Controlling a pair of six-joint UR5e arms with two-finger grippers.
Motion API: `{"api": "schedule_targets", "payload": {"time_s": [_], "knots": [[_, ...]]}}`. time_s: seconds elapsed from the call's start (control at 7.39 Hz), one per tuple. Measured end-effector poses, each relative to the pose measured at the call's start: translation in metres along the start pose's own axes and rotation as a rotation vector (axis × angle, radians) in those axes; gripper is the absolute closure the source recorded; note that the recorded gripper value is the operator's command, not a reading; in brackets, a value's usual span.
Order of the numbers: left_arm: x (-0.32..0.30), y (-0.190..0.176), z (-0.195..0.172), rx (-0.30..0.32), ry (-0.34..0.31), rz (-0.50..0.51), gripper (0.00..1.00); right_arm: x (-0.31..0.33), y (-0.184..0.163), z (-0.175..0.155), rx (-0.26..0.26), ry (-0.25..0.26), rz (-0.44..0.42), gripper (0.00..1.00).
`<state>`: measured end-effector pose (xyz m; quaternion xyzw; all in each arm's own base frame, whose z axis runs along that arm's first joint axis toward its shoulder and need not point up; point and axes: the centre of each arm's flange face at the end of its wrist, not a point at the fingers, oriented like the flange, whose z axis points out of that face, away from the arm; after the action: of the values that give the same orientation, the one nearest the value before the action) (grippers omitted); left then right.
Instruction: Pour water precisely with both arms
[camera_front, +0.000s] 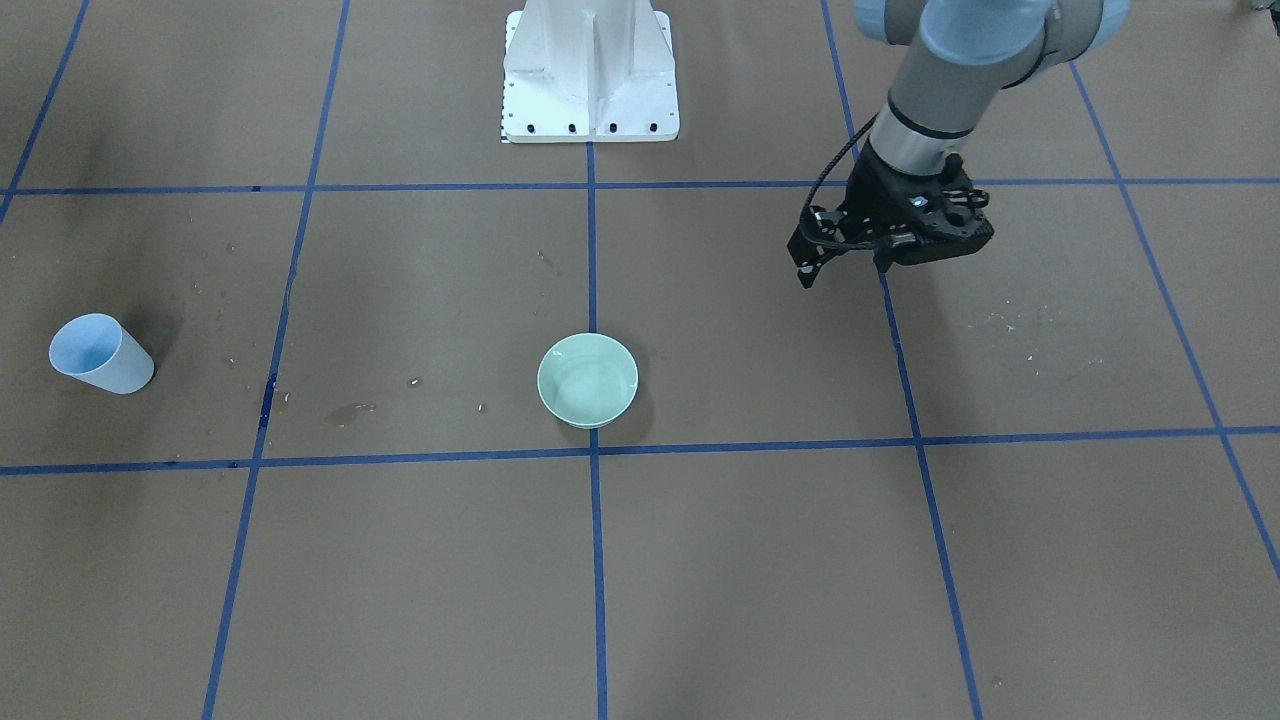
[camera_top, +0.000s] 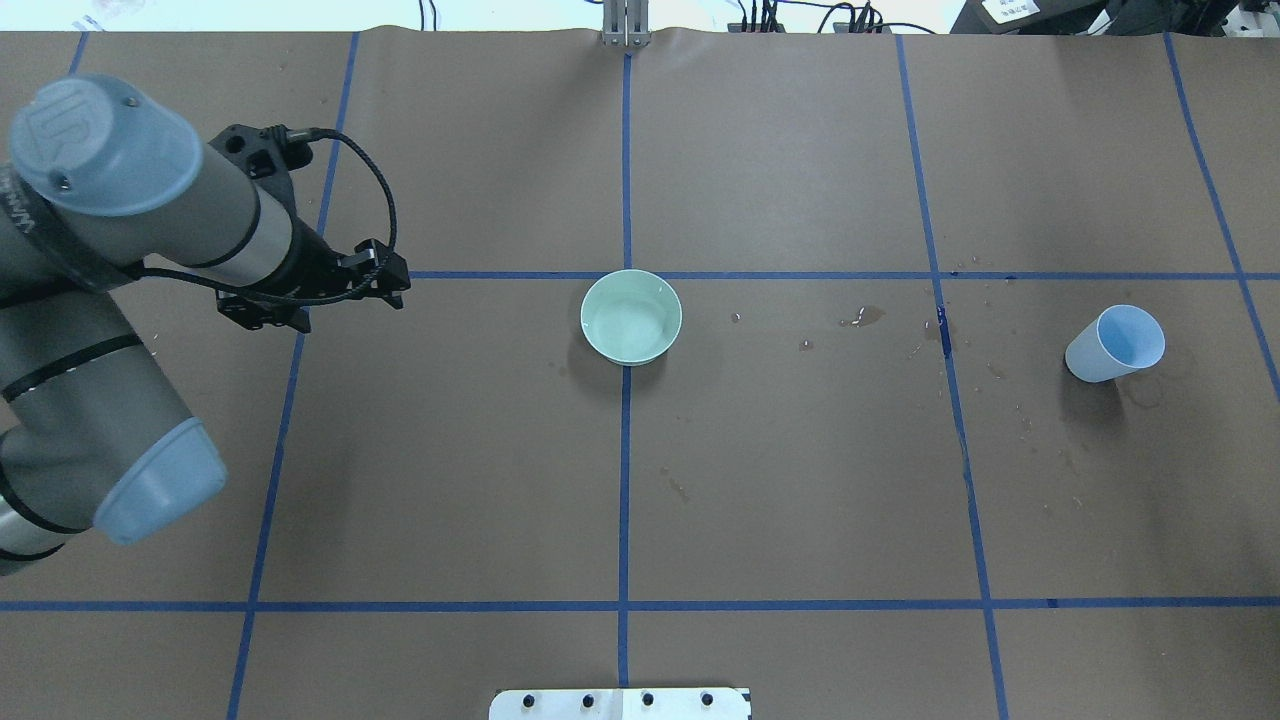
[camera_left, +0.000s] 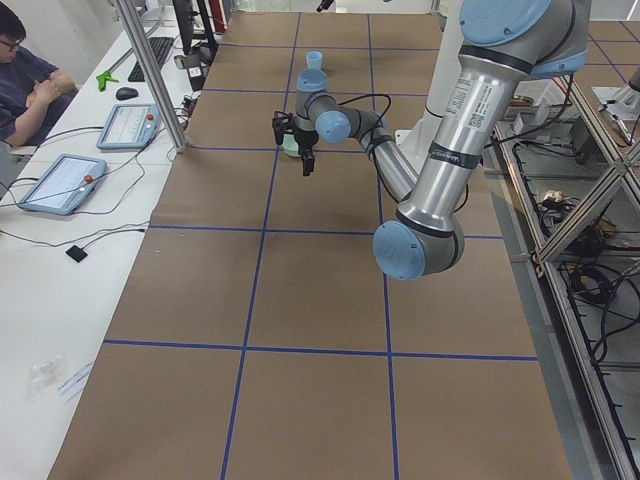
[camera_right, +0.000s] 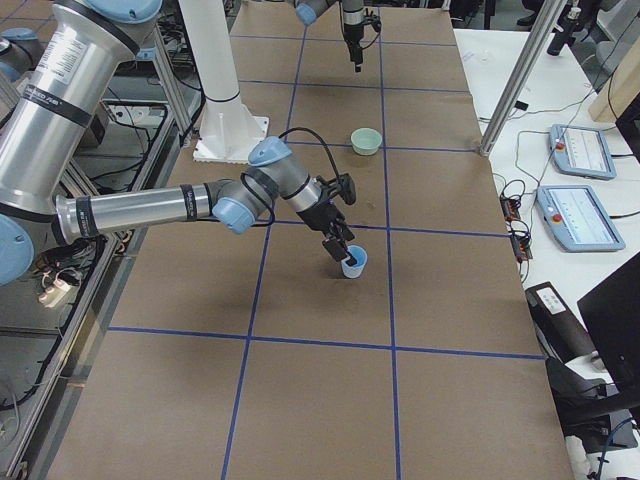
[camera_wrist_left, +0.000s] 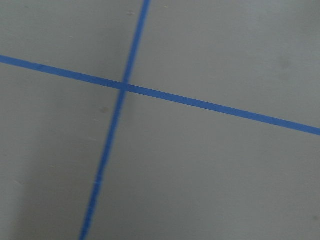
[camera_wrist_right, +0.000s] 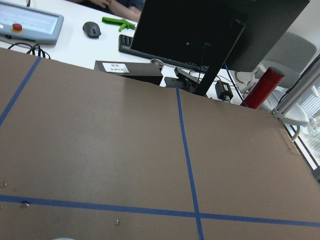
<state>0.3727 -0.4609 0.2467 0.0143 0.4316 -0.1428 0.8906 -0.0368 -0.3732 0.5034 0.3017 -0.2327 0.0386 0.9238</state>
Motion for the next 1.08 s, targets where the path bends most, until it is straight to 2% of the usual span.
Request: {"api": "schedule_targets", "payload": {"time_s": [0.27, 0.54, 0.68, 0.81, 1.08], "knots": [[0.05, 0.0, 0.007, 0.016, 0.103, -0.036, 0.0, 0.055, -0.024, 0.026, -0.112, -0.081, -0.047, 0.01], [0.068, -0.006, 0.039, 0.063, 0.227, -0.054, 0.0, 0.085, -0.079, 0.033, -0.287, -0.085, -0.118, 0.01], [0.078, 0.001, 0.064, 0.089, 0.255, -0.046, 0.0, 0.091, -0.1, 0.033, -0.375, -0.08, -0.134, 0.01], [0.094, 0.01, 0.089, 0.11, 0.258, -0.039, 0.0, 0.095, -0.109, 0.036, -0.441, -0.081, -0.13, 0.01], [0.123, 0.025, 0.121, 0.112, 0.236, -0.027, 0.0, 0.102, -0.105, 0.051, -0.511, -0.116, -0.097, 0.01]]}}
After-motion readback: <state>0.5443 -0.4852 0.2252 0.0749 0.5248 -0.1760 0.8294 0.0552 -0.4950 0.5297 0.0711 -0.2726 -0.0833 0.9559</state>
